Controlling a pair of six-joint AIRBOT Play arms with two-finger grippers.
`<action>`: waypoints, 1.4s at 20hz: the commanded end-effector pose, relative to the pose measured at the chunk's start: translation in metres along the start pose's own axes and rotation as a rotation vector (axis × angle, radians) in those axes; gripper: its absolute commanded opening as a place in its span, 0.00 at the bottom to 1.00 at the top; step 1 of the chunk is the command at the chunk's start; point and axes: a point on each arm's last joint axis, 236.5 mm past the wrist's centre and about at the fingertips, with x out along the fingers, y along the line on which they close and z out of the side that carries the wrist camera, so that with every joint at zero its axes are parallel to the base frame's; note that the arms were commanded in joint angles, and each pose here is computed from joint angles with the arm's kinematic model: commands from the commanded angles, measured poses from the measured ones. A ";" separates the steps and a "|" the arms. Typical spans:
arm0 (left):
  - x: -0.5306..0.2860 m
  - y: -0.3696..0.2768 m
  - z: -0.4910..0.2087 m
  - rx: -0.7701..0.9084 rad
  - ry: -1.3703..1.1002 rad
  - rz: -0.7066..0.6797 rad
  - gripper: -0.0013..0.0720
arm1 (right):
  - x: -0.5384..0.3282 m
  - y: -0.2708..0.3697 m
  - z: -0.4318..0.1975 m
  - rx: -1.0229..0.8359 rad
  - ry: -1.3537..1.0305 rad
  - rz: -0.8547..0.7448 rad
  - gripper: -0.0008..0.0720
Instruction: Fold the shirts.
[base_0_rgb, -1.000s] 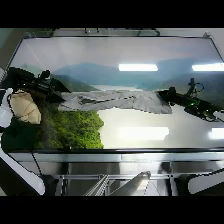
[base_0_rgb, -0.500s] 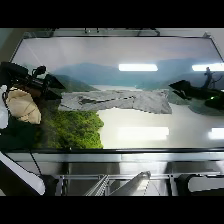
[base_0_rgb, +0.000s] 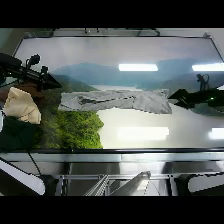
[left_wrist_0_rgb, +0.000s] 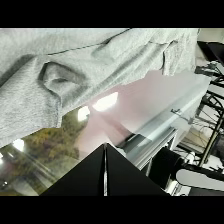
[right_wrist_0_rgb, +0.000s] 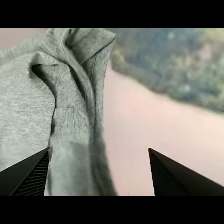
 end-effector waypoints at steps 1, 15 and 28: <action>0.001 -0.013 -0.003 0.029 -0.001 0.008 0.02 | 0.041 0.023 -0.017 0.043 0.082 0.078 0.97; 0.222 -0.079 -0.014 0.201 0.150 0.073 0.02 | 0.001 0.071 -0.021 -0.091 0.204 0.177 0.03; 0.438 -0.147 -0.091 0.218 0.212 0.063 0.02 | -0.140 0.084 -0.027 -0.159 0.114 0.362 0.03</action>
